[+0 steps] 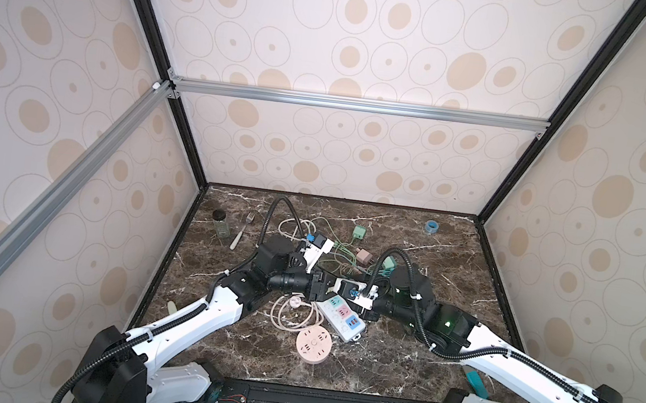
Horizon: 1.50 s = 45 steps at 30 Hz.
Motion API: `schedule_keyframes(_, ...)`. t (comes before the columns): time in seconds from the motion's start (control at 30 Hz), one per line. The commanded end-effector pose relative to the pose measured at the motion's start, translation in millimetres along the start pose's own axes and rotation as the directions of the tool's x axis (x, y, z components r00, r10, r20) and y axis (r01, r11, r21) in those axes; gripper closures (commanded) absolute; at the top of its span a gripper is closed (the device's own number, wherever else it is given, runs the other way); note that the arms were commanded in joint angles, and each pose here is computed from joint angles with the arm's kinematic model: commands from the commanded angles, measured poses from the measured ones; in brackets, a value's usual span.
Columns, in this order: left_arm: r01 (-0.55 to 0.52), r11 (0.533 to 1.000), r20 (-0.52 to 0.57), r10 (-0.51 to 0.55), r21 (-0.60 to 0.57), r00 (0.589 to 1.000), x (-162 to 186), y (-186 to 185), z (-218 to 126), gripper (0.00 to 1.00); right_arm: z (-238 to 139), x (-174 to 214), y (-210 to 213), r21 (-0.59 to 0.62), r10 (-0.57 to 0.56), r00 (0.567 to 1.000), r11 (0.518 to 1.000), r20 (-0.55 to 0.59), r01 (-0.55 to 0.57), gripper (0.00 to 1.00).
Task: Insert the plug
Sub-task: 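Carry the charger toward the left gripper while the left gripper reaches to meet it, then close the left gripper on the charger while the right gripper opens and draws back, then raise the teal charger high with the left gripper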
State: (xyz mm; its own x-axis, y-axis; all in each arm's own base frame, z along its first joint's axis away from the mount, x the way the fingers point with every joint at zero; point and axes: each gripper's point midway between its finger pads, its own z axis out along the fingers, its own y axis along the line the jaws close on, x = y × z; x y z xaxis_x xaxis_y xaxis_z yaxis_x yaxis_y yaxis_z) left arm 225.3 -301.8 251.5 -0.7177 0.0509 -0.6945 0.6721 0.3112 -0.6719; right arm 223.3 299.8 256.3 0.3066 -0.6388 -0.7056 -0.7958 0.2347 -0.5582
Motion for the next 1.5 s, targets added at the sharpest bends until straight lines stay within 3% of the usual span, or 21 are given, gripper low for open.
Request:
schedule_keyframes(0.0,-0.061,0.997,0.025,0.06,0.04,0.998,-15.6,-17.7,0.2,0.53,-1.5,-11.8,-6.4,0.02,-0.036,0.999,0.999,0.023,0.036,0.75)
schedule_keyframes(0.27,-0.064,0.997,0.031,0.062,0.038,0.998,-18.2,-18.6,0.4,0.73,-2.2,-11.2,-6.4,0.033,-0.037,0.999,0.999,0.024,0.036,0.71)
schedule_keyframes(0.4,-0.069,0.997,0.048,0.068,0.019,0.997,-21.7,-18.0,-2.0,0.86,-5.5,-9.5,-7.0,0.046,-0.019,1.0,0.999,0.025,0.018,0.6)
schedule_keyframes(0.57,-0.08,0.997,0.068,0.08,-0.004,0.994,-26.9,-18.6,-5.1,0.89,-11.7,0.2,-5.2,0.06,0.043,0.999,0.997,0.003,-0.043,0.45)
schedule_keyframes(0.8,-0.08,0.994,0.099,0.087,-0.068,0.991,-34.2,-6.8,-4.6,0.96,-49.6,-4.2,-6.0,0.087,0.216,0.972,0.971,0.092,-0.224,0.35)
schedule_keyframes(0.9,-0.101,0.993,0.139,0.109,-0.06,0.984,-41.3,-10.4,-6.5,0.97,-67.9,-8.6,-4.7,0.064,0.33,0.935,0.938,0.132,-0.34,0.29)
schedule_keyframes(1.0,-0.123,0.991,0.183,0.129,-0.046,0.975,-49.5,-16.7,-9.5,0.98,-77.7,-10.7,1.0,0.008,0.45,0.885,0.891,0.115,-0.454,0.29)
schedule_keyframes(1.1,-0.133,0.99,0.214,0.139,-0.044,0.967,-57.7,-19.8,-11.1,0.99,-81.5,-15.8,7.1,-0.053,0.561,0.821,0.828,0.109,-0.559,0.3)
schedule_keyframes(1.2,-0.155,0.988,0.253,0.154,-0.015,0.955,-64.4,-26.7,-12.4,1.0,-77.7,-27.7,13.6,-0.142,0.656,0.734,0.755,0.179,-0.64,0.34)
schedule_keyframes(1.33,-0.174,0.984,0.311,0.154,0.039,0.938,-72.5,-37.8,-16.4,1.0,-69.4,-38.2,23.6,-0.262,0.739,0.628,0.674,0.245,-0.691,0.35)
schedule_keyframes(1.47,-0.22,0.975,0.35,0.198,0.023,0.916,-94.7,-50.7,-25.1,1.0,-69.5,-39.7,23.2,-0.279,0.756,0.597,0.655,0.27,-0.703,0.35)
